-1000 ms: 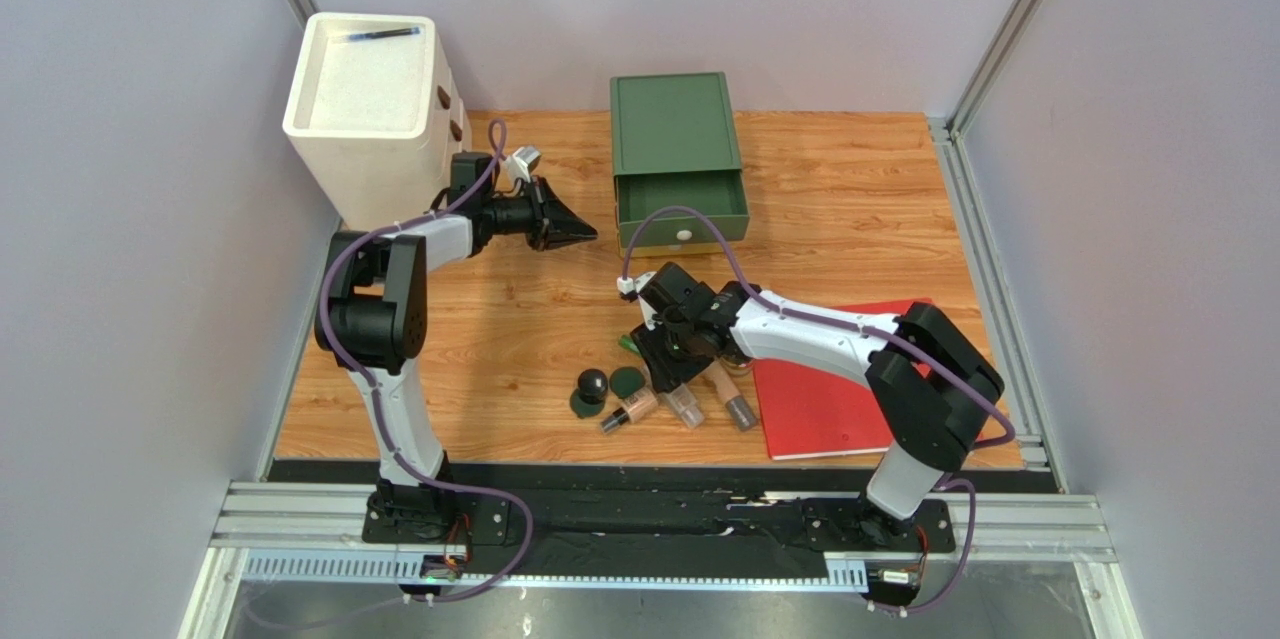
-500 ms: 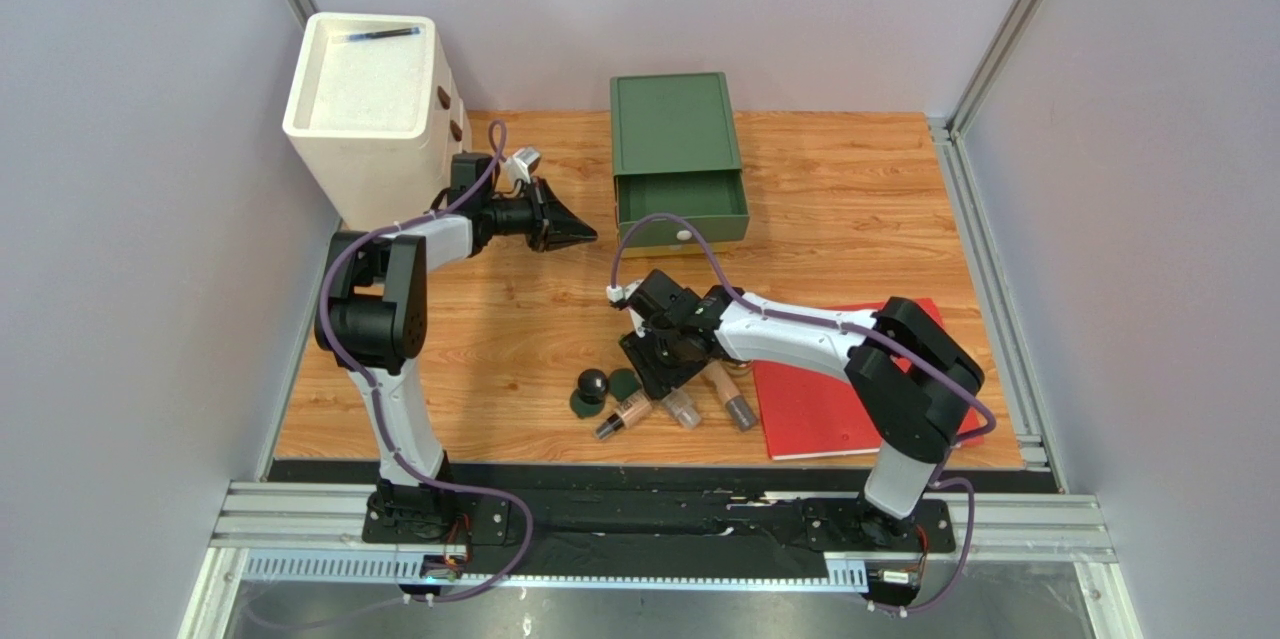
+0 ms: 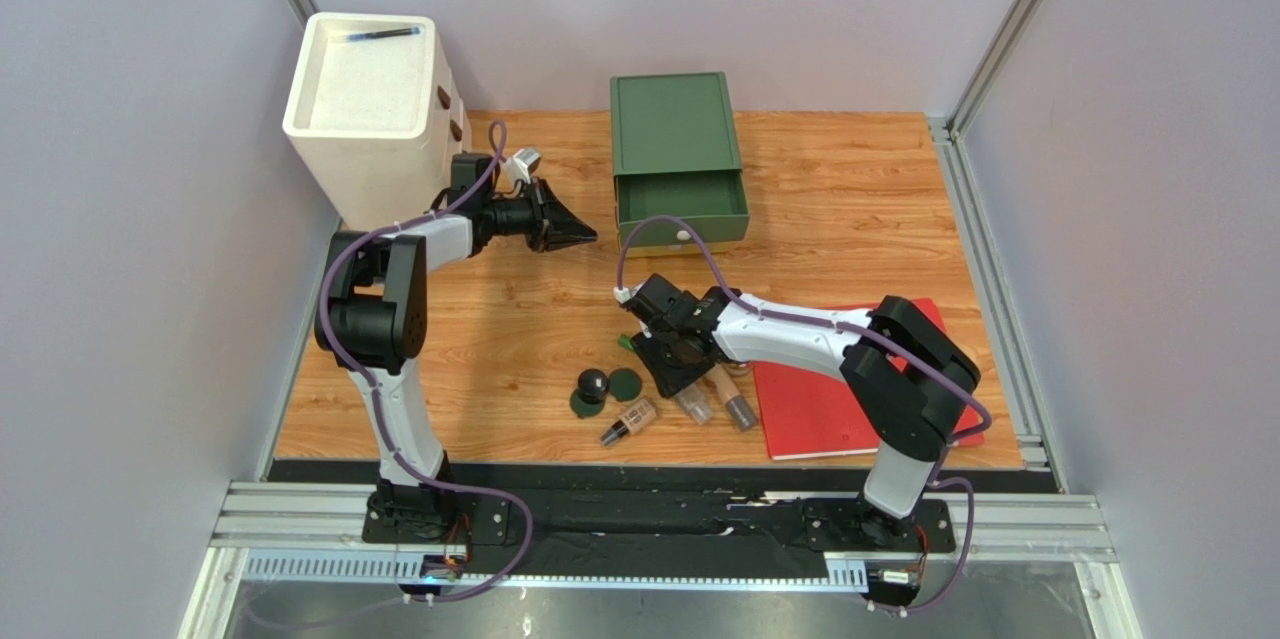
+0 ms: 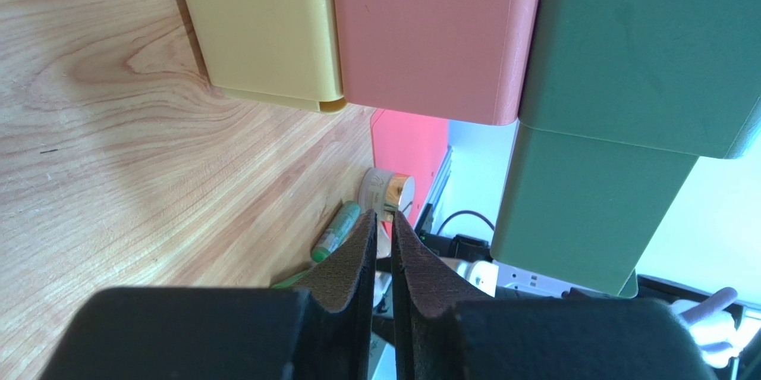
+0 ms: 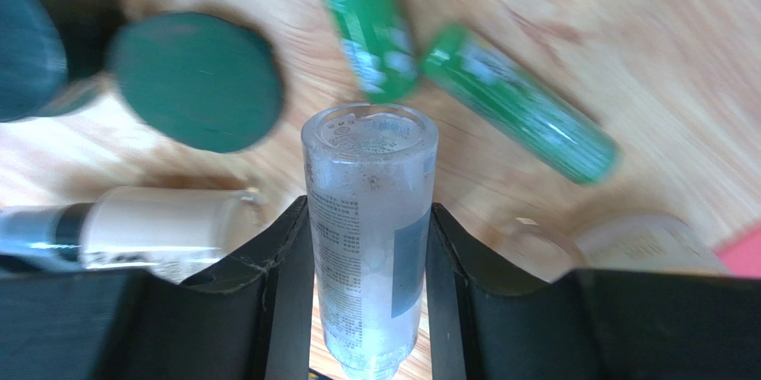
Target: Organize the makeup
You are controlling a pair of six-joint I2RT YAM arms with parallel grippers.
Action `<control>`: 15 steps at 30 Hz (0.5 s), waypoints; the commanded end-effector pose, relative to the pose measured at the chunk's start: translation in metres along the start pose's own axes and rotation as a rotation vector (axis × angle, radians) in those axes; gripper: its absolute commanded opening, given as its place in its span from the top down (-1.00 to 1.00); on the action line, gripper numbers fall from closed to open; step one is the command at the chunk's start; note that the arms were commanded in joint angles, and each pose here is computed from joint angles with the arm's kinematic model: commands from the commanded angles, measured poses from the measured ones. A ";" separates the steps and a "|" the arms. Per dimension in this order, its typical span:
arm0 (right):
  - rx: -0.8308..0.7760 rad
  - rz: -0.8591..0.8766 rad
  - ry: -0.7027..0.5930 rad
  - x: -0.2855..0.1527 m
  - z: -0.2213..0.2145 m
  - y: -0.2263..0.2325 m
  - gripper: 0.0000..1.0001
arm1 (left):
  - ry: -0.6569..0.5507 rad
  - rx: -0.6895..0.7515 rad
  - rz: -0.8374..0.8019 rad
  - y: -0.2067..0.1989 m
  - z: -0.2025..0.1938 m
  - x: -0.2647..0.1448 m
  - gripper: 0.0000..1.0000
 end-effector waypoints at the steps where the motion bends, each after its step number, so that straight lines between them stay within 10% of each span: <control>1: -0.004 -0.094 -0.016 -0.028 0.000 -0.015 1.00 | -0.010 0.096 -0.034 -0.024 0.001 -0.005 0.69; 15: -0.148 -0.028 -0.510 -0.193 0.104 -0.011 1.00 | -0.005 0.100 -0.030 -0.023 0.001 -0.005 0.69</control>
Point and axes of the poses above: each gripper's point midway between its finger pads, its own x axis out along the fingers, its own y axis along the line the jaws close on, z = x × y, the point moved 5 cm from there along -x, back along the fingers, and after that the axes turned 8 degrees about -x, right-handed, at the moved point
